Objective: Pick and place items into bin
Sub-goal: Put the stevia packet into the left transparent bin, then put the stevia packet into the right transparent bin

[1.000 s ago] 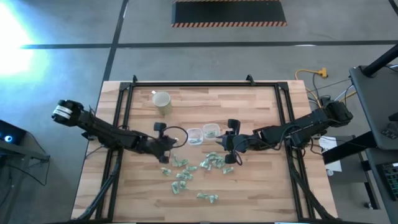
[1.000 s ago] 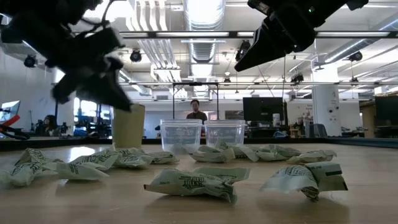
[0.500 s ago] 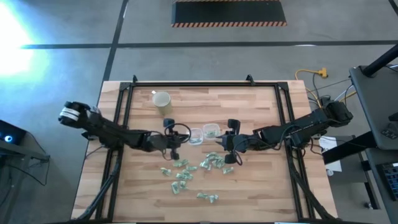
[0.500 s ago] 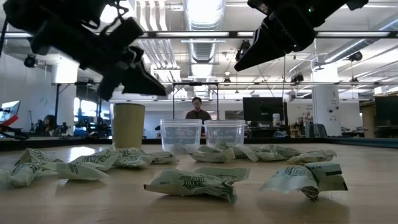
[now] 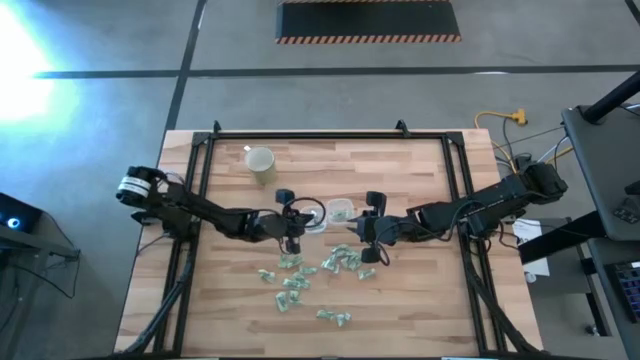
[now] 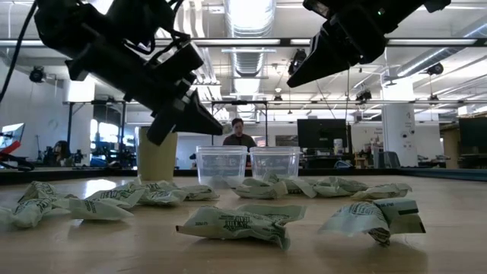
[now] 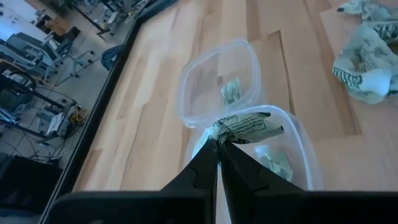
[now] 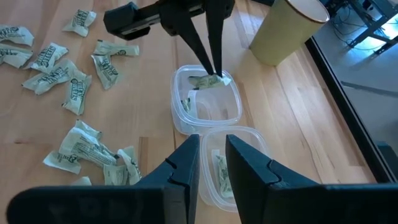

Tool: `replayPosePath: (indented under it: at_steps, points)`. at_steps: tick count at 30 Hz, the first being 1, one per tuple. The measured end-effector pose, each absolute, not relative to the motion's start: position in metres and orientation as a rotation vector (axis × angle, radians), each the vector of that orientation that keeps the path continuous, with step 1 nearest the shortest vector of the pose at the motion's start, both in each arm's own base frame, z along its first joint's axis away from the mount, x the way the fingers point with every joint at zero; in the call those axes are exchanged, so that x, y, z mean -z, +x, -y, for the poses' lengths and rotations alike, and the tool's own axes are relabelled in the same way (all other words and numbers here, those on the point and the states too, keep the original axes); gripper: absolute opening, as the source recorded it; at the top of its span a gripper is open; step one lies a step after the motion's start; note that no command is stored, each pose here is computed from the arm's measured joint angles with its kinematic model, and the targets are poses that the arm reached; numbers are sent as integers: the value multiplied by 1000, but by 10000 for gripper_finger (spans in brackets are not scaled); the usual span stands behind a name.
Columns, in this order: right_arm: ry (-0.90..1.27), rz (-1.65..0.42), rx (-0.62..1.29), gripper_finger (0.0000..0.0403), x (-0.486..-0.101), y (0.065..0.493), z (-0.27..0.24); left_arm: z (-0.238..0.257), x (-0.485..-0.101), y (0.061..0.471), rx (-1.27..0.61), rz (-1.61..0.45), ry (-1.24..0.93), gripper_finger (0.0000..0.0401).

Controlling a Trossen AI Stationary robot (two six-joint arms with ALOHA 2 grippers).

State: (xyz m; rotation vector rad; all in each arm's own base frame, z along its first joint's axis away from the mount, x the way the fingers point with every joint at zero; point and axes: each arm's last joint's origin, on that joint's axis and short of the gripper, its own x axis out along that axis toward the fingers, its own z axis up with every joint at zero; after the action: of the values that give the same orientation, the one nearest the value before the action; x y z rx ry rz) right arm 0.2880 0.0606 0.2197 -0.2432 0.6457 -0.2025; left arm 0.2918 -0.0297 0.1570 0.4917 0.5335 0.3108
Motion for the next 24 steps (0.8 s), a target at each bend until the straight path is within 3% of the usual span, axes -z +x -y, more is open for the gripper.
replayPosePath:
  at_steps: [14, 24]
  points:
    - [-199, -681, 219, 68, -216, 285, -60, 30, -162, 287, -307, -559, 495, 87]
    - [14, -804, 11, 68, -188, 284, -68, 45, -181, 252, -255, -689, 418, 93]
